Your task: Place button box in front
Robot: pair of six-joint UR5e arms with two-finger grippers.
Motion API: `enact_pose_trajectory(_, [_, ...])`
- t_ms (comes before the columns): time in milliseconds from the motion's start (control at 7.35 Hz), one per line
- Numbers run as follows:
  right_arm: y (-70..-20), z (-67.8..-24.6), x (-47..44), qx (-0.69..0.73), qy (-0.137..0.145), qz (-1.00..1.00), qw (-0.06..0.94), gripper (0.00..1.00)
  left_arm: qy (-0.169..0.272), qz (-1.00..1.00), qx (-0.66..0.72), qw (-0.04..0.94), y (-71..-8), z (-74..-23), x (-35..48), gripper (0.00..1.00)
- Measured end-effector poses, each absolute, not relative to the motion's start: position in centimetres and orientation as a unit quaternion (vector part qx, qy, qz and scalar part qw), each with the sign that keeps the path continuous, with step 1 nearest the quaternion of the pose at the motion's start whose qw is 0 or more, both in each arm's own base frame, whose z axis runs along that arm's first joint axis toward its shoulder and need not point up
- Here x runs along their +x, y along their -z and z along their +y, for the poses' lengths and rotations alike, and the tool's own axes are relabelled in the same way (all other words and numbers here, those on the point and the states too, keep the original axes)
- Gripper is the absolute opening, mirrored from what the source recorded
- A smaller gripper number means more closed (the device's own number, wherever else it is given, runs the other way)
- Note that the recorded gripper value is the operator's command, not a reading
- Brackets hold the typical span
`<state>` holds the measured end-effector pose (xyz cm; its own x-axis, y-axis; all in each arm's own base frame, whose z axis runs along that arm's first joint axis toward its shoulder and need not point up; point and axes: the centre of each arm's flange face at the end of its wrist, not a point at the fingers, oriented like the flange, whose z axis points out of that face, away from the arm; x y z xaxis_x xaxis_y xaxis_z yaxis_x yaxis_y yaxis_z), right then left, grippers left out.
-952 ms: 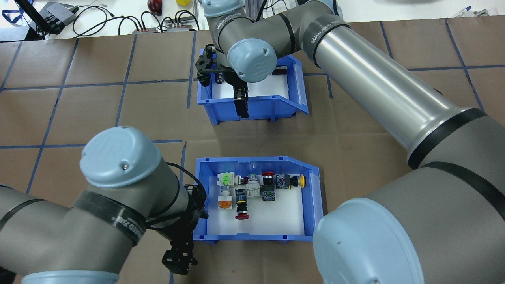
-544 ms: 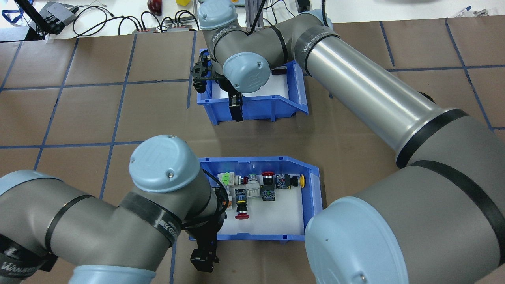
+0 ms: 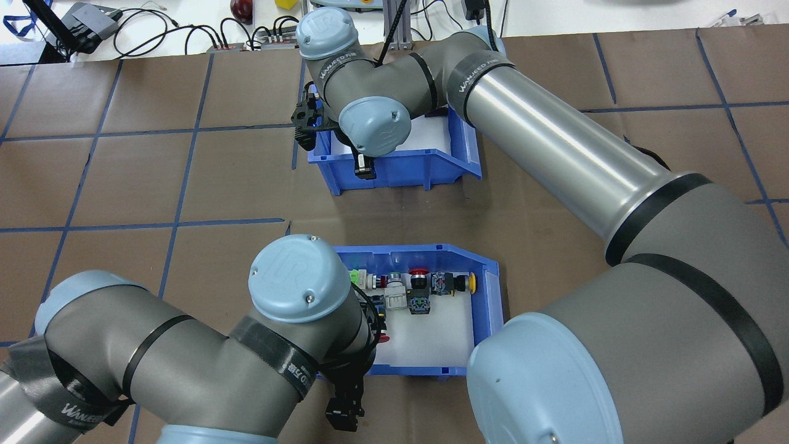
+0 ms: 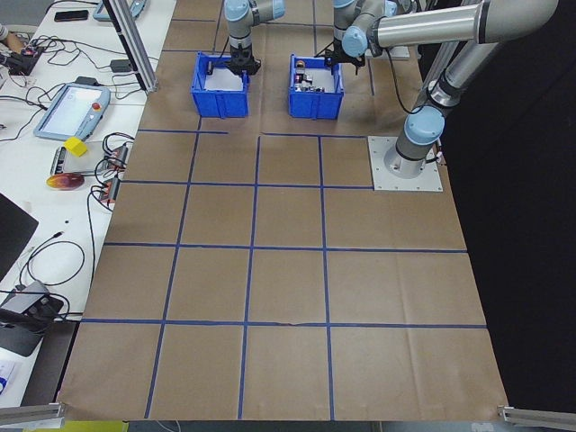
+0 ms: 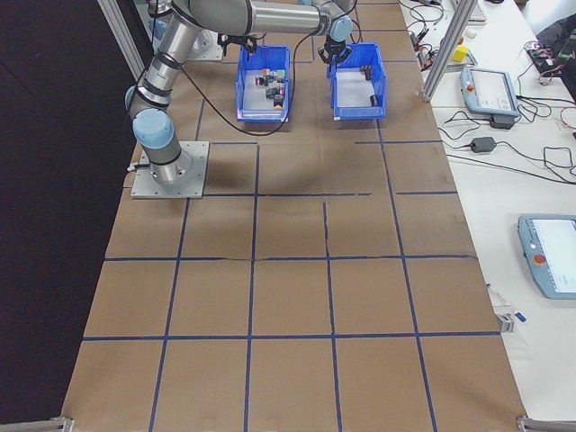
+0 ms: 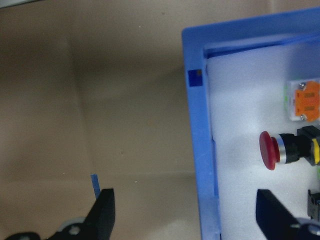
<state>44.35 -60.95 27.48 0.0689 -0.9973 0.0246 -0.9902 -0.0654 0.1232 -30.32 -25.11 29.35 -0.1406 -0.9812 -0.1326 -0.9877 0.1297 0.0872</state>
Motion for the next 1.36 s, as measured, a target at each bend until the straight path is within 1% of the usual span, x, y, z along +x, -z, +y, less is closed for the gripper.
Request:
enact_pose_trajectory(272, [-29.3, -61.3, 43.2, 0.727, 0.035, -0.682, 0.078, 0.06, -0.072, 0.756, -0.651, 0.012, -28.2, -25.0, -30.8, 0.99])
enact_pose_trajectory(544, [-32.0, -62.4, 39.1, 0.727, 0.047, -0.678, 0.1, 0.06, -0.066, 0.752, -0.656, 0.004, -27.0, -25.3, -32.0, 0.98])
enact_pose_trajectory(680, [-33.0, -63.5, 35.9, 0.728, 0.053, -0.676, 0.102, 0.06, -0.064, 0.752, -0.656, 0.007, -26.3, -25.2, -32.4, 0.67])
enact_pose_trajectory(816, [-33.4, -64.3, 32.4, 0.725, 0.061, -0.679, 0.099, 0.06, -0.064, 0.754, -0.654, 0.011, -25.8, -25.1, -32.7, 0.52])
enact_pose_trajectory(952, [-33.4, -64.7, 28.9, 0.72, 0.069, -0.684, 0.094, 0.06, -0.066, 0.755, -0.652, 0.015, -25.4, -25.0, -32.8, 0.44])
enact_pose_trajectory(1088, [-33.8, -64.6, 25.5, 0.719, 0.074, -0.685, 0.089, 0.06, -0.064, 0.756, -0.651, 0.019, -25.2, -24.8, -32.9, 0.14])
enact_pose_trajectory(1224, [-34.5, -64.1, 21.8, 0.72, 0.078, -0.685, 0.083, 0.06, -0.055, 0.758, -0.65, 0.021, -25.3, -24.7, -32.9, 0.02])
enact_pose_trajectory(1360, [-35.0, -63.2, 18.0, 0.717, 0.082, -0.688, 0.075, 0.06, -0.042, 0.759, -0.65, 0.015, -25.7, -24.8, -32.8, 0.0])
